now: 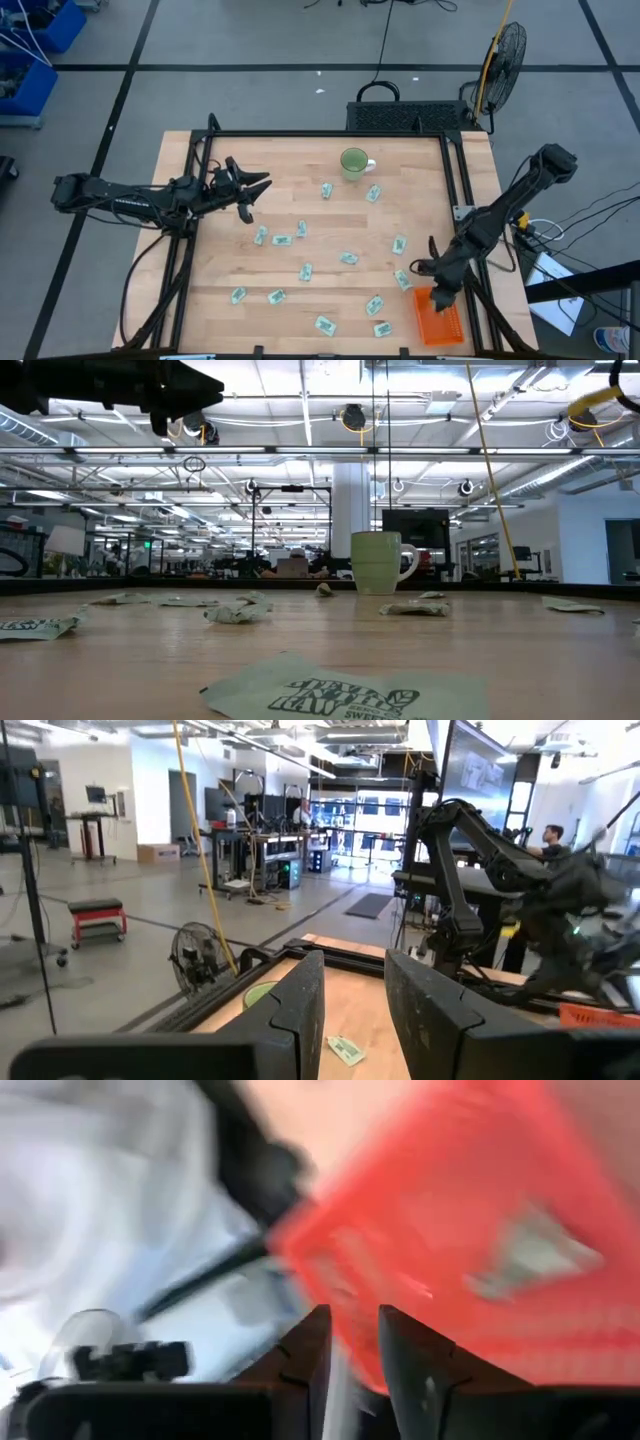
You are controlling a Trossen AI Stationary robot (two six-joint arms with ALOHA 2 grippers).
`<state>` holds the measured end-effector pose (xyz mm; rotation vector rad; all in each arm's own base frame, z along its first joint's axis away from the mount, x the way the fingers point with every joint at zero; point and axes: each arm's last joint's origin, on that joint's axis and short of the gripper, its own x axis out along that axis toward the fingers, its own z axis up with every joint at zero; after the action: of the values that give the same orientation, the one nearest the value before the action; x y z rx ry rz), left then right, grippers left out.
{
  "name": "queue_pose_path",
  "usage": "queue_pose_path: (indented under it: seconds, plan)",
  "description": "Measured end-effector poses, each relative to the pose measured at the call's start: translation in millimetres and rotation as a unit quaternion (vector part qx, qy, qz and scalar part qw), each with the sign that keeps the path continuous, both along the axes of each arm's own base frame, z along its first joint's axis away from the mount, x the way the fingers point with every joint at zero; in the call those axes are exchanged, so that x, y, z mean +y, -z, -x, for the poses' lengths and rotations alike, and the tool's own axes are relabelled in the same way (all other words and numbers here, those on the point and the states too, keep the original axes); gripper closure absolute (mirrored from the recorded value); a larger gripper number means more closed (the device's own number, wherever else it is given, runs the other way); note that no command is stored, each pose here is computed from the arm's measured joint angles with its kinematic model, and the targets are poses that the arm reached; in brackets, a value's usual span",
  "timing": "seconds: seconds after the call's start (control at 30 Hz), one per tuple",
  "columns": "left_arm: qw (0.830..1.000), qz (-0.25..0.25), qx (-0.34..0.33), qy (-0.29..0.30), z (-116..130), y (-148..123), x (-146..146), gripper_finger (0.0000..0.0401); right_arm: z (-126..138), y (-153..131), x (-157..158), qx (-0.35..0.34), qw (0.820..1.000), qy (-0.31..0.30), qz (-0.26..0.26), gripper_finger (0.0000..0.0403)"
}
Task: Pick and place Stevia / Truvia into bins
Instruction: Put the stevia packet into the orange bin
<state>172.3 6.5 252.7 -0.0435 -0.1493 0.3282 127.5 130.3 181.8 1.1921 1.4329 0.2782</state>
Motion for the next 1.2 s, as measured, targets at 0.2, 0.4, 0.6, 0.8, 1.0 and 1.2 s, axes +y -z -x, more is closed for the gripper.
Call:
queue_pose_path:
  seconds: [0.2,0.4,0.6,0.8,1.0,1.2]
  plan:
    - [1.0,-0.005,-0.01,-0.001,0.3,-2.3,0.0,0.0288,-10.0,-19.5,-14.5,-0.209,0.975,0.055,0.056,0.0324]
    - [0.999,-0.035,-0.023,-0.007,1.2,-6.5,0.0,0.0288,-28.8,-19.6,-45.1,-0.38,0.85,0.111,0.347,0.0324]
    - [0.999,-0.045,-0.024,-0.009,1.4,-7.5,0.0,0.0288,-48.3,-15.1,-82.2,-0.386,0.714,0.05,0.582,0.0316]
    - [0.998,-0.044,-0.034,-0.018,2.0,-9.4,0.5,0.0288,-67.6,11.1,-125.1,-0.301,0.739,0.001,0.603,0.0257]
    - [0.997,-0.051,-0.039,-0.03,2.7,-11.0,4.0,0.0288,-78.3,39.8,-154.4,-0.218,0.732,-0.045,0.645,0.0218]
    - [0.997,-0.052,-0.038,-0.048,3.1,-10.8,10.0,0.0288,-96.1,59.2,-168.2,-0.225,0.709,-0.06,0.665,0.0219]
